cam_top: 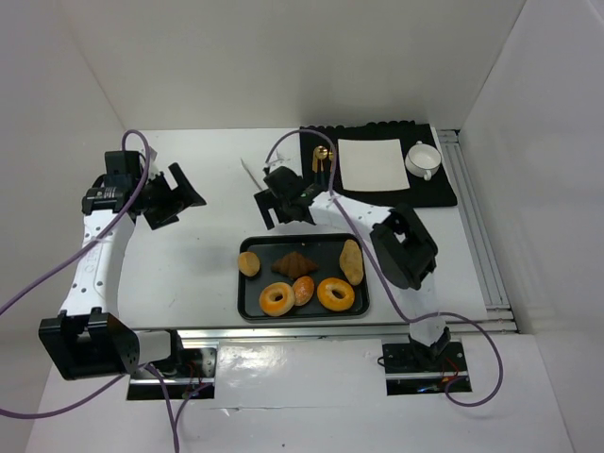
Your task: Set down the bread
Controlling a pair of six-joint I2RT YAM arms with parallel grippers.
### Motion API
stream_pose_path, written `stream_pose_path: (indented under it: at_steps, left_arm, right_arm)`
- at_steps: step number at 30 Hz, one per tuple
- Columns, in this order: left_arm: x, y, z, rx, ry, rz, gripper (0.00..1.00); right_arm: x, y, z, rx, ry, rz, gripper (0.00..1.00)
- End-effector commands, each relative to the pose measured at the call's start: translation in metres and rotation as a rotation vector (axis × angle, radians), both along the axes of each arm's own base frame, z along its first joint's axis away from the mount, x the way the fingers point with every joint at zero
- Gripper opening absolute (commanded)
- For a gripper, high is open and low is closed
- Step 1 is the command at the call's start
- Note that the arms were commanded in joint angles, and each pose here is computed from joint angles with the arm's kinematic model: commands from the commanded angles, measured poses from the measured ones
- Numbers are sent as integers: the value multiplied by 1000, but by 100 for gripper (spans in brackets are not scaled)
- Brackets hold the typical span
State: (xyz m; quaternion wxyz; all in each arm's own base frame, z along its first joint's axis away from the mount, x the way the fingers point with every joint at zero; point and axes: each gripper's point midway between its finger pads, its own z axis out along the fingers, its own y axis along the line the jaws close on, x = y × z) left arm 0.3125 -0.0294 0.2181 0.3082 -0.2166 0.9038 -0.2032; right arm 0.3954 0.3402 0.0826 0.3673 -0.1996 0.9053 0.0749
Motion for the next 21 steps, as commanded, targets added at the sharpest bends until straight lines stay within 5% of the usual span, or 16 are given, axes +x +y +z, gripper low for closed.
stream_pose_path:
  at_steps: [1, 14, 18, 21]
  left_arm:
    - [7, 6, 1, 30, -22, -2, 100]
    - [13, 7, -17, 22, 29, -3, 100]
    - [18, 8, -24, 21, 54, -12, 100]
    - [19, 8, -21, 23, 45, -12, 100]
  right_arm:
    - [20, 21, 5, 17, -44, 89, 100]
    - [104, 37, -63, 82, -96, 42, 100]
    - [124, 50, -66, 76, -120, 48, 93]
    - [138, 53, -63, 73, -156, 21, 75]
